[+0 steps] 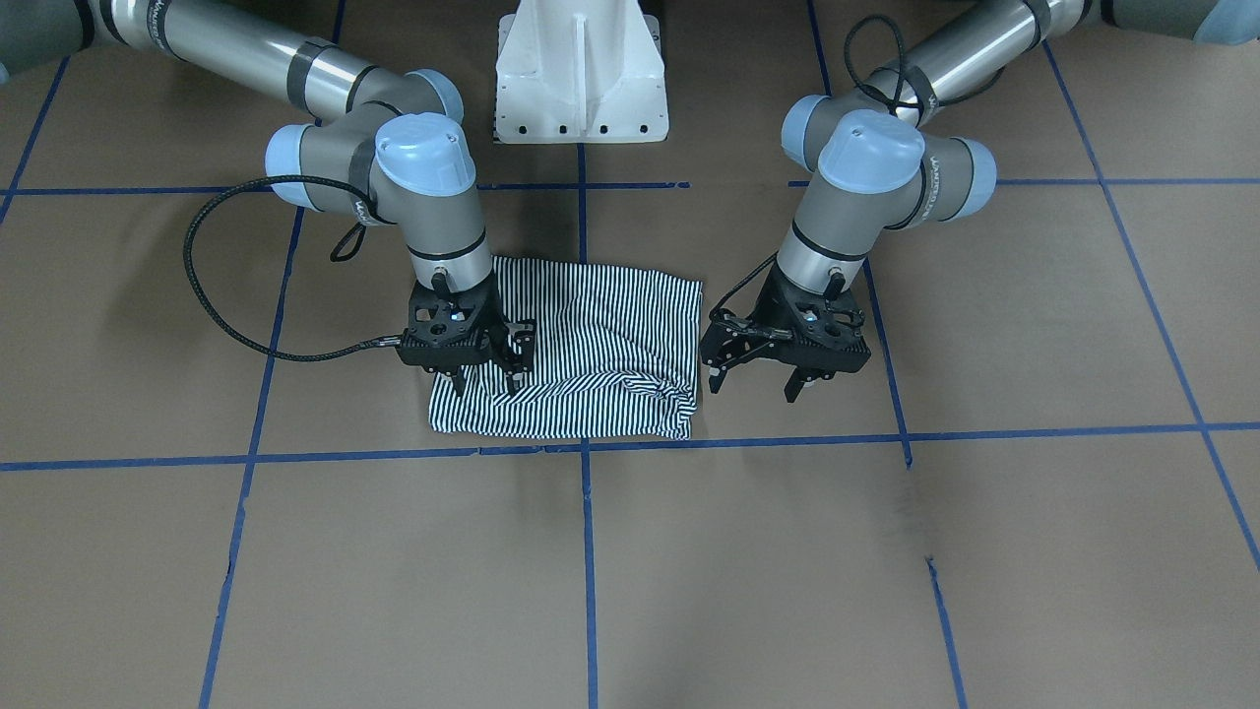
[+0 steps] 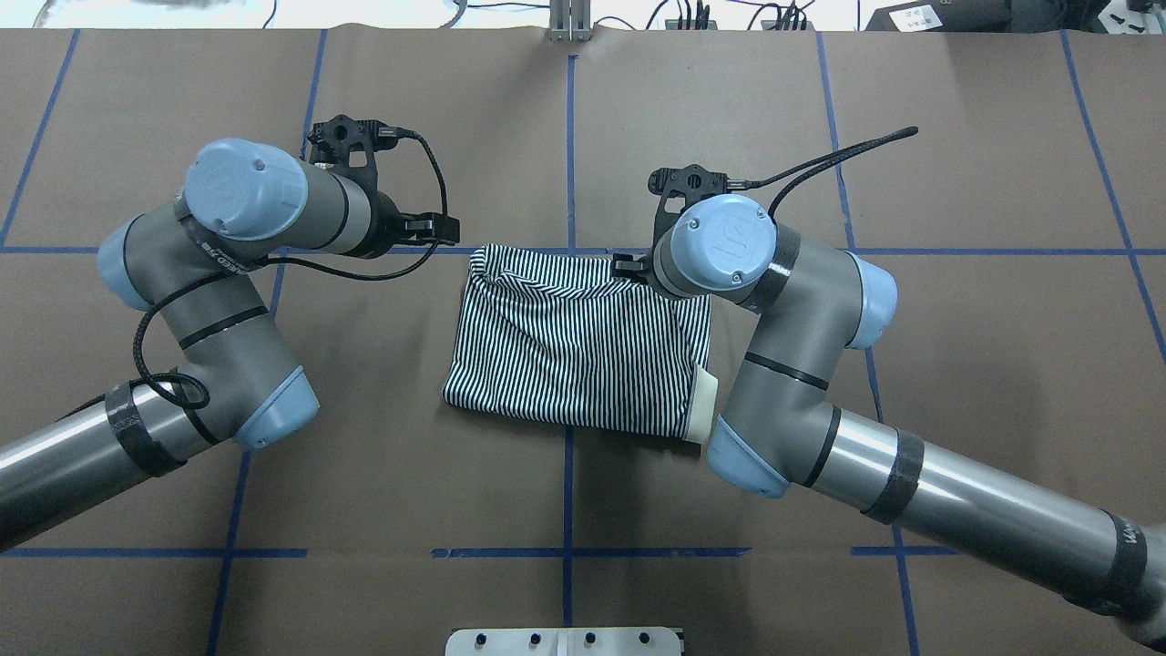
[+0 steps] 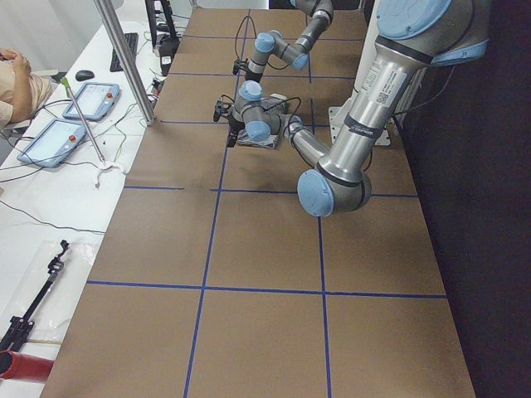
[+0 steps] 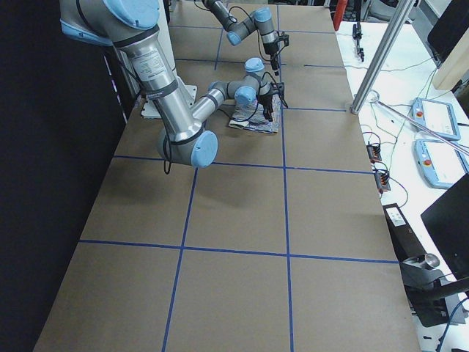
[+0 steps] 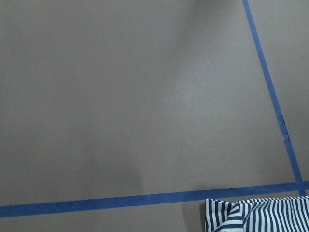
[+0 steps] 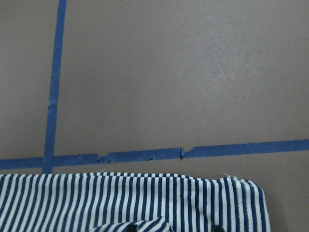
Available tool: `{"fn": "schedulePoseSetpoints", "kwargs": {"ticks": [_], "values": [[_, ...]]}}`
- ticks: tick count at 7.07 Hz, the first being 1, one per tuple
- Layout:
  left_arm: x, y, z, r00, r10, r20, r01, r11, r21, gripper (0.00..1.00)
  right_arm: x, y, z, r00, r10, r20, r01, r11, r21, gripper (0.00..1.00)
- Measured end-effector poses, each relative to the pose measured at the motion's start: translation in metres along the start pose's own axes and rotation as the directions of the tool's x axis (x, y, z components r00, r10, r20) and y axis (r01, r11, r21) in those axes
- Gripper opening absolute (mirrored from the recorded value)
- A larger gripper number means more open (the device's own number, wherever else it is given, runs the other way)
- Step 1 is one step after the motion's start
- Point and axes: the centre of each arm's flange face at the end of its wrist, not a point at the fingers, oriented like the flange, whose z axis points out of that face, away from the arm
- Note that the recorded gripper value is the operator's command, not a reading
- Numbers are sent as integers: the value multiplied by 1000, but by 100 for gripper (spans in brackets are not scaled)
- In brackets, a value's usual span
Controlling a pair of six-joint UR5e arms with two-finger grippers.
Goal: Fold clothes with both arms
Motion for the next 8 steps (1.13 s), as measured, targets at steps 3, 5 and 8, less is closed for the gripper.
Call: {"fn": "schedulePoseSetpoints", "kwargs": {"ticks": [3, 5, 8], "values": [[0, 0, 0, 1000, 0, 0, 0, 1000, 0, 100, -1, 11, 6, 1000, 26, -4, -26, 1000, -10, 57], [0, 0, 0, 1000, 0, -1, 0, 1000, 0, 100, -6, 12, 4, 999, 36, 2, -36, 999, -9, 54], [0, 1, 0, 1000, -2, -1, 2, 1000, 0, 100, -7, 12, 7, 999, 46, -4, -46, 999, -9, 51]]}}
